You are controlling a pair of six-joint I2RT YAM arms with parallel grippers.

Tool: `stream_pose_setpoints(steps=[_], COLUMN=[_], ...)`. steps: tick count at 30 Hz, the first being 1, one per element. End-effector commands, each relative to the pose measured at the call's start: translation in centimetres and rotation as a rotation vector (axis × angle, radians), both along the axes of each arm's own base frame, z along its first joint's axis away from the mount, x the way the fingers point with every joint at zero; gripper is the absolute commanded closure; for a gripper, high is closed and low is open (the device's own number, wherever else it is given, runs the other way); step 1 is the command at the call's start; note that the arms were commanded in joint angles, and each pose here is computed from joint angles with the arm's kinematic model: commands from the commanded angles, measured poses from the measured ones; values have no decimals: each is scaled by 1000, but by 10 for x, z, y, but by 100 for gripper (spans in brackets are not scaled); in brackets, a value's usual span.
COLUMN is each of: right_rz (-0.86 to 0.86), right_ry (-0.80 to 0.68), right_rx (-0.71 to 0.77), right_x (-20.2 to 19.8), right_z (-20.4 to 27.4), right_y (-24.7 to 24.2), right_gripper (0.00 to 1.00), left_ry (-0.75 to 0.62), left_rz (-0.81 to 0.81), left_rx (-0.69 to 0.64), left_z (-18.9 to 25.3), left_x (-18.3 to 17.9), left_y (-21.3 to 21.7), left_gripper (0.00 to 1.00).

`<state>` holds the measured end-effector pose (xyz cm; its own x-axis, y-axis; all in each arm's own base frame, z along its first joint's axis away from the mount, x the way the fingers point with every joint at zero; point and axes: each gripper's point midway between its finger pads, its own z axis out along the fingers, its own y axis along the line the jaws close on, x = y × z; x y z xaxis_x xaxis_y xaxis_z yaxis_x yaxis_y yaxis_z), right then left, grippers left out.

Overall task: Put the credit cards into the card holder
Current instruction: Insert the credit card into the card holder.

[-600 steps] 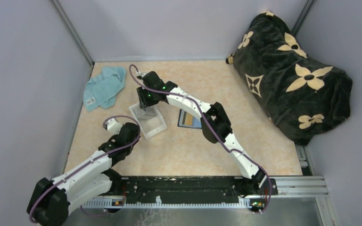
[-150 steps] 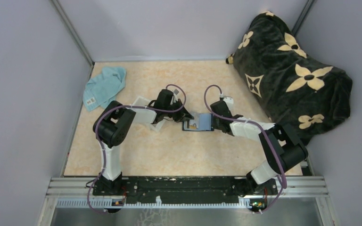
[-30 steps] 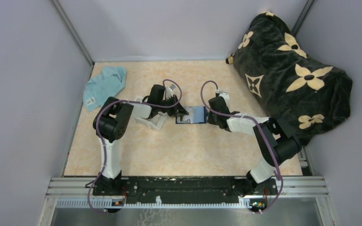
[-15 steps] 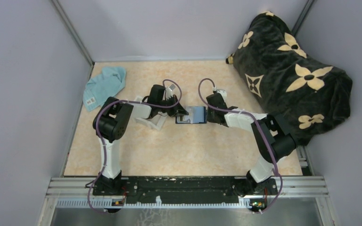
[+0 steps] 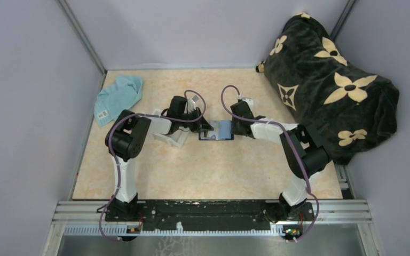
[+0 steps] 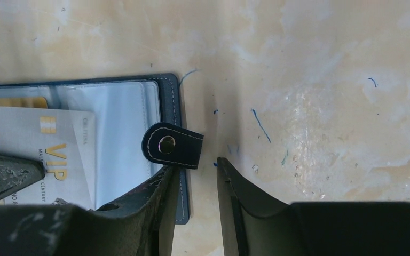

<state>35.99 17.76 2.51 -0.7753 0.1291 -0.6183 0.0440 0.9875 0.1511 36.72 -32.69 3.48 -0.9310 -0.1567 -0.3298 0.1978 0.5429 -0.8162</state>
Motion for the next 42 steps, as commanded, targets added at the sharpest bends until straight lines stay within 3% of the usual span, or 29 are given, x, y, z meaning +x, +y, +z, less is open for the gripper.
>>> stream_pose_setpoints(steps=[1,11,18,21,28,42], right_rz=[-10,-48,-64,-64,-65,-50], right_ry=[3,-23,-39,-35,-36,1], right_rx=[-49,-96,-102,-104,-97,-74], right_x=[11,18,21,21,12,-2], right_z=[-4,-6,-11,-12,-14,-27], right_y=[-4,-15,-18,-18,-22,-21], right_gripper=[67,71,88,100,100,100], left_ry=[23,28,34,31,35,47], left_rz=[-10,-7,-2,2,65,172], left_rx=[42,52,55,58,60,-60], left_z=[-13,-15,-18,-18,-16,-6], left_x=[-7,-9,-12,-11,-6,7], left_y=[9,11,13,13,17,11], left_gripper=[94,94,94,93,89,90])
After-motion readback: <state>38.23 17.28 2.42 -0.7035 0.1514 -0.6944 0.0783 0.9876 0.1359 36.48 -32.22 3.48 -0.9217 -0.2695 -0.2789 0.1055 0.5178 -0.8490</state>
